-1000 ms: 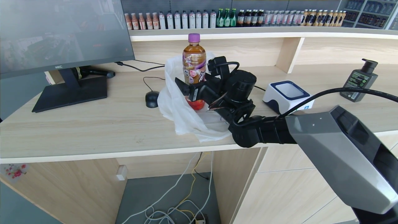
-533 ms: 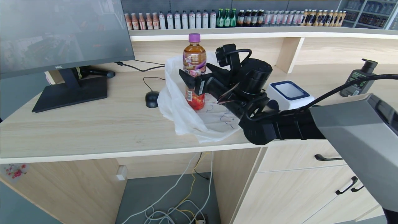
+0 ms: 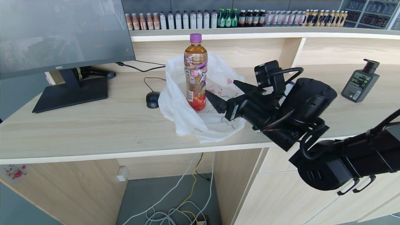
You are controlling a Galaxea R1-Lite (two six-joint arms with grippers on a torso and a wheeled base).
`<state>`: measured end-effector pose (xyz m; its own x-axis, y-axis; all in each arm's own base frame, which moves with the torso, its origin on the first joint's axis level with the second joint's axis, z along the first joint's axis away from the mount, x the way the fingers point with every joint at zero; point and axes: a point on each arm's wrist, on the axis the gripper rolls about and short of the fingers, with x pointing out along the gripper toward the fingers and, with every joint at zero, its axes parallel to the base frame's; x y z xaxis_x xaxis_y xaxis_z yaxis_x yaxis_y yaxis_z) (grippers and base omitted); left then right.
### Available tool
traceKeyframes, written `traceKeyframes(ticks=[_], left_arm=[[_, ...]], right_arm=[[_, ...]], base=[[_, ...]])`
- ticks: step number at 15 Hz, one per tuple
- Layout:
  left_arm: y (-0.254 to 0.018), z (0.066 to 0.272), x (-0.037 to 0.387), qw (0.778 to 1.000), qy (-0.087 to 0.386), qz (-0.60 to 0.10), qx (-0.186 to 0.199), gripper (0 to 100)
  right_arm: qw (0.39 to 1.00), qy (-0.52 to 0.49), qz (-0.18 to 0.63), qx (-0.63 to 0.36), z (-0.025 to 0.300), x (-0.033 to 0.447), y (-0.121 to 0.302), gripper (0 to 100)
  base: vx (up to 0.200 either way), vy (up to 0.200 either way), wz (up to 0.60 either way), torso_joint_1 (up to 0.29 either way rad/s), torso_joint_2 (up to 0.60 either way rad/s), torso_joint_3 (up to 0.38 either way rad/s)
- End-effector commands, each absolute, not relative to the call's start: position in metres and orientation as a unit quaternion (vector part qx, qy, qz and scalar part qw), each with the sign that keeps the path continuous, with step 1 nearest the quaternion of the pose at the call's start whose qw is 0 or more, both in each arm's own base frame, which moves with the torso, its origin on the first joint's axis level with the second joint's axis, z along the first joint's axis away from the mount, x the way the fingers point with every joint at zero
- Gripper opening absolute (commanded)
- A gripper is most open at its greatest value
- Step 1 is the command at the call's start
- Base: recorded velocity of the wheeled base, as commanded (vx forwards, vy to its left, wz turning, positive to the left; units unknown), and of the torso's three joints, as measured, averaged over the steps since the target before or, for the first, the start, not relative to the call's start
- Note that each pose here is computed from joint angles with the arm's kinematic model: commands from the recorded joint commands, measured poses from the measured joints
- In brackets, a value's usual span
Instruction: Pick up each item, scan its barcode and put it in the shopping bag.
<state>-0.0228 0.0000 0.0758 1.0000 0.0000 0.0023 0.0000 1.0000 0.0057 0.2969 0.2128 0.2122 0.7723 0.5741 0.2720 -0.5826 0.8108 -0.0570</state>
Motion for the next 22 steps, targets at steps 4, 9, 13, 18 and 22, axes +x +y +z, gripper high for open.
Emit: traceKeyframes(ticks=[4,9,13,18,22], left_arm=[[0.0,0.076,-0.023,1.0,-0.002,0.0,0.004,100],[0.0,0.076,-0.023,1.0,-0.002,0.0,0.003,100],[0.0,0.076,-0.023,1.0,-0.002,0.0,0.0,100],[0.0,0.076,-0.023,1.0,-0.002,0.0,-0.002,100],[0.0,0.076,-0.023,1.0,-0.002,0.0,-0.004,100]], right_arm=[[0.941,-0.176,0.287,0.033,0.196,0.219,0.163,100],[0.942,-0.166,0.291,0.028,0.193,0.199,0.151,100],[0.942,-0.17,0.287,0.019,0.193,0.201,0.152,100],[0.947,-0.137,0.291,0.006,0.177,0.195,0.148,100],[0.946,-0.143,0.291,0.007,0.179,0.196,0.149,100]], base=[[0.0,0.0,0.0,0.0,0.0,0.0],[0.0,0.0,0.0,0.0,0.0,0.0],[0.0,0.0,0.0,0.0,0.0,0.0],[0.0,-0.16,0.0,0.002,0.0,0.004],[0.0,-0.2,0.0,0.001,0.0,0.006]])
